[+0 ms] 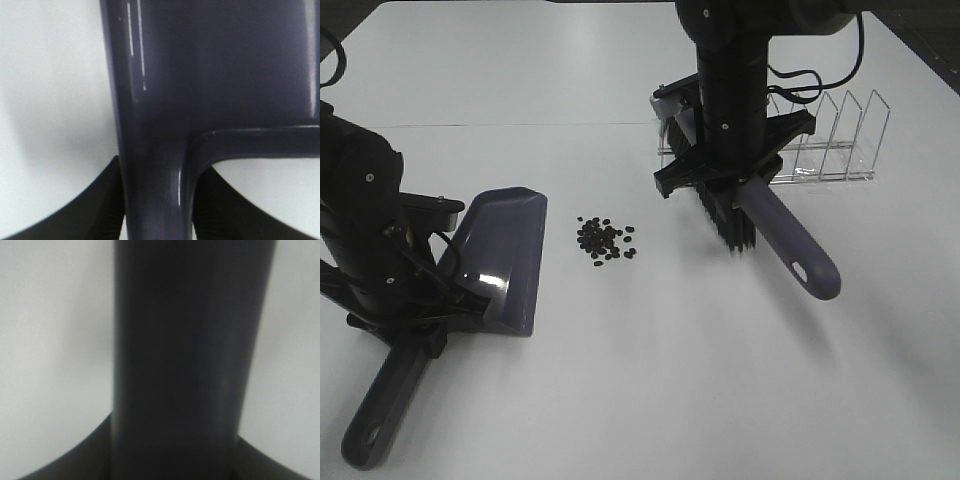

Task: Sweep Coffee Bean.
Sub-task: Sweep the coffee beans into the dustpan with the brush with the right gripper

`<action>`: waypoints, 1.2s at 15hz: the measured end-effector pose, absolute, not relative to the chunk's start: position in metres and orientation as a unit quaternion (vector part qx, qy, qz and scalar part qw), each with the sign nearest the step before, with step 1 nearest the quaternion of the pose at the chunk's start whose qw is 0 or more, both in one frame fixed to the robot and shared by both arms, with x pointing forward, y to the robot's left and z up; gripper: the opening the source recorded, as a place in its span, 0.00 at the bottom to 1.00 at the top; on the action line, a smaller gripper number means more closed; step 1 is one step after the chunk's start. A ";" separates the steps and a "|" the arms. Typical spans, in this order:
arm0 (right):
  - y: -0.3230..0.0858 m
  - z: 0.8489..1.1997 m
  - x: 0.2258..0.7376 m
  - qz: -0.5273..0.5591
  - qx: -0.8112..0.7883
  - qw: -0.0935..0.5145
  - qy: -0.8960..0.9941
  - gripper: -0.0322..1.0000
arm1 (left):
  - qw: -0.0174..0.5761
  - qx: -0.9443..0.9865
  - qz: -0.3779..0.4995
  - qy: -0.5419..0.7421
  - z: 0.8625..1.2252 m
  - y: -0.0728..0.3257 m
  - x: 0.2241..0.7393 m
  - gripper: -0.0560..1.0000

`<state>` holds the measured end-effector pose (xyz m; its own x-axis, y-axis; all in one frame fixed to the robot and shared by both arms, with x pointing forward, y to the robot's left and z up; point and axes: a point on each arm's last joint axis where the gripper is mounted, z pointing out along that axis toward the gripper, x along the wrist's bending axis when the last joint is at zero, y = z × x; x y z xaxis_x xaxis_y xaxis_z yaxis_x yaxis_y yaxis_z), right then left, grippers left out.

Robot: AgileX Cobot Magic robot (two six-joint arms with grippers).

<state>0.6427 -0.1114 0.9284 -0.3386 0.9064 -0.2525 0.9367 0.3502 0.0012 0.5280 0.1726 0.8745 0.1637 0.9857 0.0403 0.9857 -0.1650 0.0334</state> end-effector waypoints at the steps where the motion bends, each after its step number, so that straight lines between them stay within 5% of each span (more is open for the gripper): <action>1: -0.110 0.921 0.646 -0.075 0.565 0.103 0.815 0.34 | 0.000 -0.763 -0.026 -0.646 0.874 0.173 0.528 0.37; 12: -0.057 0.896 0.620 -0.085 0.534 0.074 0.838 0.34 | -0.010 -0.770 -0.030 -0.637 0.875 0.172 0.530 0.37; 18: -0.063 0.933 0.624 -0.058 0.523 0.126 0.841 0.34 | -0.012 -0.775 -0.032 -0.631 0.875 0.171 0.530 0.37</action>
<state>0.6239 -0.0635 0.9333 -0.4212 0.8651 -0.2725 0.8944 0.4460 0.0335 0.5303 0.1714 0.8746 0.2024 0.9787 0.0336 0.9772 -0.2041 0.0585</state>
